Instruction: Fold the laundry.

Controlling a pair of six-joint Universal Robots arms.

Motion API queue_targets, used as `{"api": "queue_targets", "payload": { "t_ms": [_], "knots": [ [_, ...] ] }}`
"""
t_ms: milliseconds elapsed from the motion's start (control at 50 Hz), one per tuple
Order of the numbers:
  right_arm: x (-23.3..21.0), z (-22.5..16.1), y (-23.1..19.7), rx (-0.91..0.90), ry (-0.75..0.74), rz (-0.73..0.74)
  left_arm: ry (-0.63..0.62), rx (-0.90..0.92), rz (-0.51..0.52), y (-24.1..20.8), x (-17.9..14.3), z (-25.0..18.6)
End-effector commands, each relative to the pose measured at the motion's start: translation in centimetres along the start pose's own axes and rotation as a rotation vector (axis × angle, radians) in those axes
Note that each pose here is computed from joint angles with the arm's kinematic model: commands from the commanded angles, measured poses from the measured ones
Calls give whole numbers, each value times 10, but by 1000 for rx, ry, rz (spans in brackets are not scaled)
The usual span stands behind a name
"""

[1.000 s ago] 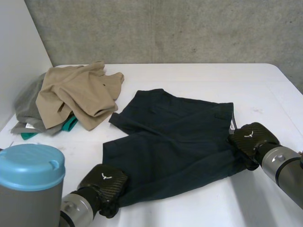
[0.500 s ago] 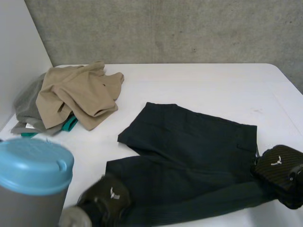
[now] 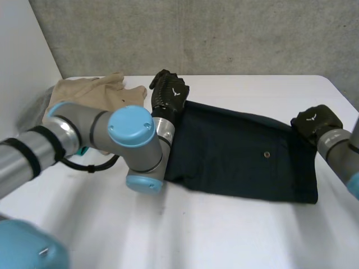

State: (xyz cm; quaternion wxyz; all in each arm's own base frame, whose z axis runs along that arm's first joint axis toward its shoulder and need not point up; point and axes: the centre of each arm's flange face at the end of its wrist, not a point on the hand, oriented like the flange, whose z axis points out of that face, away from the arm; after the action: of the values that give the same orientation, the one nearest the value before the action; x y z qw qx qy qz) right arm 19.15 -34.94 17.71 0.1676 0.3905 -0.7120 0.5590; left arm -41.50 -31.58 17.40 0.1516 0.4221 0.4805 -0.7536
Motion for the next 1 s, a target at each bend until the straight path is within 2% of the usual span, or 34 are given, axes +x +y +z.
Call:
{"api": "queue_targets", "payload": {
  "t_ms": [20, 120, 200, 280, 360, 380, 460, 600, 720, 880, 1000],
  "knots": [
    [-12, 38, 3, 70, 80, -13, -36, 12, 21, 26, 29, 18],
    [-3, 40, -4, 125, 147, -4, -39, 28, -35, 24, 33, 9],
    [1, 20, -8, 114, 148, 34, -83, 65, -118, 5, 7, 1],
    [12, -20, -17, 106, 133, 118, -94, 76, -177, -6, -13, -14],
    [5, -53, -13, 57, 51, 210, -70, 54, -210, -8, -20, -29],
    [-5, -62, -7, 23, -13, 244, -63, 48, -216, -8, -20, -33],
    [-17, -75, 14, -56, -130, 333, -42, 23, -249, -6, -27, -48],
    [-20, -70, 33, -68, -154, 383, 0, -16, -283, 0, -21, -67],
    [-31, -50, 53, -93, -141, 373, 21, -40, -278, 6, -15, -74],
    [-18, -42, 60, -85, -98, 377, 26, -47, -277, 6, -15, -77],
    [20, -54, 50, -50, 11, 219, 0, -44, -280, 1, -28, -79]
  ]
}}
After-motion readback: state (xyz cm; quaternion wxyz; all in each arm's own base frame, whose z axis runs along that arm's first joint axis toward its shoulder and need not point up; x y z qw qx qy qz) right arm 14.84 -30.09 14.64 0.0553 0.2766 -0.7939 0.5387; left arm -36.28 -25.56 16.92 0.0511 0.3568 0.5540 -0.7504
